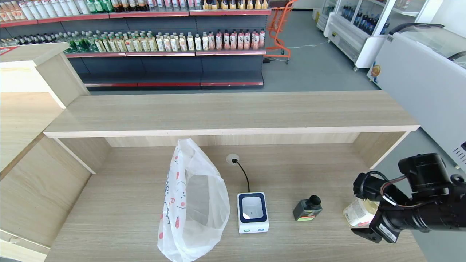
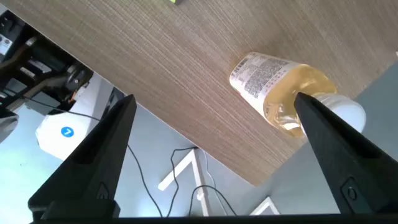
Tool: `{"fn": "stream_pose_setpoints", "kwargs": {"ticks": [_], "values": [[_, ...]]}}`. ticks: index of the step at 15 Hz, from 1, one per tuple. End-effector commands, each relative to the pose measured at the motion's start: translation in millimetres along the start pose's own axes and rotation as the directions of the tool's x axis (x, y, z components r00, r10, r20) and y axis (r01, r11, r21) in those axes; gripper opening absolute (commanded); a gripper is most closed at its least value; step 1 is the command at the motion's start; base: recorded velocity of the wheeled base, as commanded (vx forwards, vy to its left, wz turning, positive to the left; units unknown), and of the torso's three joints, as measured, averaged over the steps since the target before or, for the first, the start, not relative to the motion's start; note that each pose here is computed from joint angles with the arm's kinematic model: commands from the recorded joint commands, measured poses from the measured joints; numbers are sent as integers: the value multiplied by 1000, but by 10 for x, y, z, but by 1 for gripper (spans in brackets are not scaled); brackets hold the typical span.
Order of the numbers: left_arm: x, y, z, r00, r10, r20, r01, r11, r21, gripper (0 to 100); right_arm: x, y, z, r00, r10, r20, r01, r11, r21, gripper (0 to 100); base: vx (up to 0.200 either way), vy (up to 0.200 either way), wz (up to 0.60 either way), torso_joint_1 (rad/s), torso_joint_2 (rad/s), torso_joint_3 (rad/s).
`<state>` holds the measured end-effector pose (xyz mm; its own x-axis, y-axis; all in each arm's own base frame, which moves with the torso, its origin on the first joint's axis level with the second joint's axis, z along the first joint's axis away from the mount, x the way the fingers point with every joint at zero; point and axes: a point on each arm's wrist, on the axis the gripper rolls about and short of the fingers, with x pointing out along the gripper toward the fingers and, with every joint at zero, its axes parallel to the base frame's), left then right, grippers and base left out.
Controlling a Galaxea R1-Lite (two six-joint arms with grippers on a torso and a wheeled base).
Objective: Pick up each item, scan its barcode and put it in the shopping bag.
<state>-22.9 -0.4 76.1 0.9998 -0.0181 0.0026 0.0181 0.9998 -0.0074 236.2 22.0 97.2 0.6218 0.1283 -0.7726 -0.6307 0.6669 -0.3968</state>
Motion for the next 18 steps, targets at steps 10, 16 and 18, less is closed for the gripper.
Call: {"fn": "stream_pose_setpoints", "kwargs": {"ticks": [10, 16, 18], "values": [[0, 0, 0, 1000, 0, 1, 0, 1000, 0, 100, 755, -6, -36, 964, 239, 119, -229, 969, -92, 100, 0, 0, 0, 0, 0, 0], [0, 0, 0, 1000, 0, 1, 0, 1000, 0, 100, 1022, -134, 83, 954, 253, 160, -235, 964, -126, 100, 0, 0, 0, 0, 0, 0], [0, 0, 0, 1000, 0, 1, 0, 1000, 0, 100, 1103, -143, 119, 945, 270, 183, -248, 959, -136, 100, 0, 0, 0, 0, 0, 0]]}}
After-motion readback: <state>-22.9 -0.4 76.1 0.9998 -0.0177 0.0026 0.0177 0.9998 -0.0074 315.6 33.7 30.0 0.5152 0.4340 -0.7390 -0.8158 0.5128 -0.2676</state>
